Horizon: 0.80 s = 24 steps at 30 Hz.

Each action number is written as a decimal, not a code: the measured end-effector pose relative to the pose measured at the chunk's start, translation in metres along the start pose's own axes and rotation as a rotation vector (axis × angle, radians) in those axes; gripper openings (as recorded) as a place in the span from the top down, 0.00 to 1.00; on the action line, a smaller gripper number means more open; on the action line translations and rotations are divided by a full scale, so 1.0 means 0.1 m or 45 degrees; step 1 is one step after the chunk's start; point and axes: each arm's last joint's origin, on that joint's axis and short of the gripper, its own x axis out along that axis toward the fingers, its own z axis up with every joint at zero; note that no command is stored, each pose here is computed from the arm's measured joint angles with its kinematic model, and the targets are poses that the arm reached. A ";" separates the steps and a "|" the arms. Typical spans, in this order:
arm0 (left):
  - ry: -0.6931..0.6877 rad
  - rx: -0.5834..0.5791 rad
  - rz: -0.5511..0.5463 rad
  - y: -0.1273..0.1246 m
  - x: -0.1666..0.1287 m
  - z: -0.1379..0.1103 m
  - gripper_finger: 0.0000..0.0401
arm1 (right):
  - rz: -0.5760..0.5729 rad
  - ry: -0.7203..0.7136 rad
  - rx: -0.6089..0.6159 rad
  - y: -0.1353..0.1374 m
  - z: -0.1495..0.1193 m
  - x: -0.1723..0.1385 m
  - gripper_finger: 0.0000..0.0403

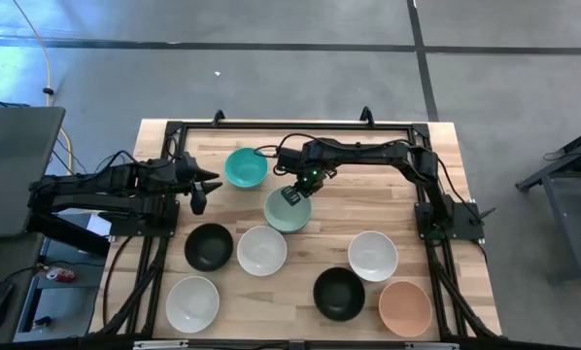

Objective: Nest bowls inside each other
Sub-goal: Stack the green bowl on the green bowl, then stack the blue bowl on the light green bowl

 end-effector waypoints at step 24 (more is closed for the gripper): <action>0.088 -0.104 0.448 0.13 0.26 -0.02 0.67 | 0.061 -0.248 -0.144 -0.04 -0.12 -0.63 0.84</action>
